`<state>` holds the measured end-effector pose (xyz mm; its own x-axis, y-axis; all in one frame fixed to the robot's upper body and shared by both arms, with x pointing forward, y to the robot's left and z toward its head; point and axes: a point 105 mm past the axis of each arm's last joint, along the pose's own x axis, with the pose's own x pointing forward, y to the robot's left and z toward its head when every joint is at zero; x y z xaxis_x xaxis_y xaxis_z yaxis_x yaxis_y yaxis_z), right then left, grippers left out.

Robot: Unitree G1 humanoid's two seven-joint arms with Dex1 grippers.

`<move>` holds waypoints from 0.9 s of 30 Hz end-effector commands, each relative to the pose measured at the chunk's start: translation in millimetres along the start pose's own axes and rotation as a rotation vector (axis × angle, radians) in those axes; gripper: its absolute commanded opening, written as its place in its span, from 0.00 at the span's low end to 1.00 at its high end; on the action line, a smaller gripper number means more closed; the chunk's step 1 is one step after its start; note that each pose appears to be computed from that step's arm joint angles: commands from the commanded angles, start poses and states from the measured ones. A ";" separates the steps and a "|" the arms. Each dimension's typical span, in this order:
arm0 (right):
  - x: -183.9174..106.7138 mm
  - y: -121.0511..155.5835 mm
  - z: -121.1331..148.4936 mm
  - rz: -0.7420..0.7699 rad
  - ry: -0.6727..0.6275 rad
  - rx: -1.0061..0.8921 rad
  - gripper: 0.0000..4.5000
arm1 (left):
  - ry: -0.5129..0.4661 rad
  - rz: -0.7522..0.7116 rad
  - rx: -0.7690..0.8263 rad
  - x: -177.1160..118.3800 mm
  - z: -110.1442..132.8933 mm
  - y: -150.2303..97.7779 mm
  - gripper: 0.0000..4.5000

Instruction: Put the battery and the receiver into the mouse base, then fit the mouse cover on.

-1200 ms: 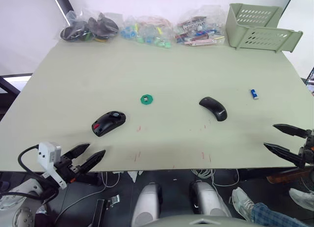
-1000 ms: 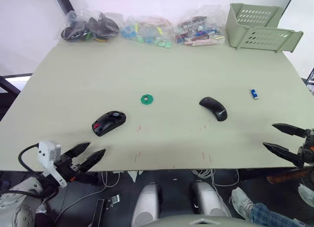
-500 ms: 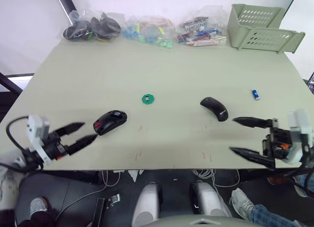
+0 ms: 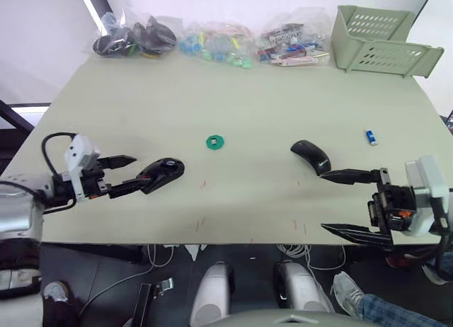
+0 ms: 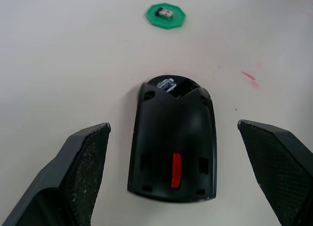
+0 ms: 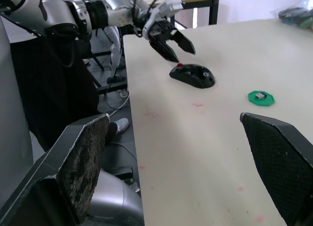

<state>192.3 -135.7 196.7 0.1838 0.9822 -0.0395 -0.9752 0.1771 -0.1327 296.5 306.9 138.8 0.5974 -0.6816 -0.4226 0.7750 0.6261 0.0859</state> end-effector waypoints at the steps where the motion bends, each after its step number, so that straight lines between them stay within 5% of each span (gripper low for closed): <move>1: -0.6 1.8 14.9 -0.040 -0.051 -0.107 1.00 | 0.026 -0.026 0.023 4.8 4.2 -0.1 0.99; 27: -16.7 23.9 -2.0 -0.188 -0.073 -0.075 1.00 | 0.113 -0.043 0.047 14.4 -1.4 1.3 0.99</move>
<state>171.2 -149.3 183.2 0.3543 0.9336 0.0541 -0.9236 0.3584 -0.1357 307.9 292.4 127.5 0.5263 -0.6835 -0.5058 0.8157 0.5737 0.0734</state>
